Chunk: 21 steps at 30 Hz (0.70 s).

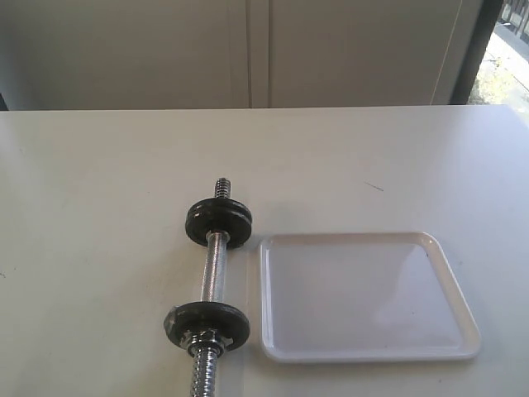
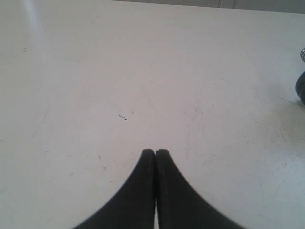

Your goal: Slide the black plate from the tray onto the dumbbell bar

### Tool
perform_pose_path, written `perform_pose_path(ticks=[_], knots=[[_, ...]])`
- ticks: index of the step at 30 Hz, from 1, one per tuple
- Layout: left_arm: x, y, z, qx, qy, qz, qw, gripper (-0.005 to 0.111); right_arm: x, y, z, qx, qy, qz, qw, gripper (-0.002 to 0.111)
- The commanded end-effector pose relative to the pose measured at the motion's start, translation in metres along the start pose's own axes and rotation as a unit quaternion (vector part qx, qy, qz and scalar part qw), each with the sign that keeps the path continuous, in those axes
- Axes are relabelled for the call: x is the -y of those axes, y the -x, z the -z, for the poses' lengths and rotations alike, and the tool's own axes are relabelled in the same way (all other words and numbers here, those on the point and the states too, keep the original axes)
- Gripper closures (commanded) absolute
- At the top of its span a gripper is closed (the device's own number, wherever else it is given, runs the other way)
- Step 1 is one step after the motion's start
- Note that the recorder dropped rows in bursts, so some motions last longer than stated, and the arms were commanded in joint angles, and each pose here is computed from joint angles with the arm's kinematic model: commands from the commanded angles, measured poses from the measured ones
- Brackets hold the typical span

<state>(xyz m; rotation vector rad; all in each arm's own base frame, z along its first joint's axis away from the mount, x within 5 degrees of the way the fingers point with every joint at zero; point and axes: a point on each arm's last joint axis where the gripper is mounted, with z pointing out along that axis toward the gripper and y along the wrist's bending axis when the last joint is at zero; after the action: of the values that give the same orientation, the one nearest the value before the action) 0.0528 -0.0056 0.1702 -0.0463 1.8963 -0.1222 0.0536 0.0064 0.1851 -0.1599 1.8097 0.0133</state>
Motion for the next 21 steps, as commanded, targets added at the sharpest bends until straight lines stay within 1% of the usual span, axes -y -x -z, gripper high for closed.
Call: perform_pose_path(ticks=[1, 4, 21], knots=[[0.0001, -0.0003, -0.0001, 0.002, -0.001, 0.005, 1.0, 0.107, -0.003, -0.0019, -0.0001, 0.001, 0.025, -0.002, 1.0, 0.108], [0.0001, -0.0003, -0.0001, 0.002, -0.001, 0.005, 1.0, 0.107, -0.0045, -0.0018, 0.0, 0.002, 0.038, 0.001, 0.999, 0.108], [0.0001, -0.0003, -0.0001, 0.002, -0.001, 0.005, 1.0, 0.107, -0.0045, -0.0018, 0.0, 0.002, 0.038, 0.0, 0.999, 0.108]])
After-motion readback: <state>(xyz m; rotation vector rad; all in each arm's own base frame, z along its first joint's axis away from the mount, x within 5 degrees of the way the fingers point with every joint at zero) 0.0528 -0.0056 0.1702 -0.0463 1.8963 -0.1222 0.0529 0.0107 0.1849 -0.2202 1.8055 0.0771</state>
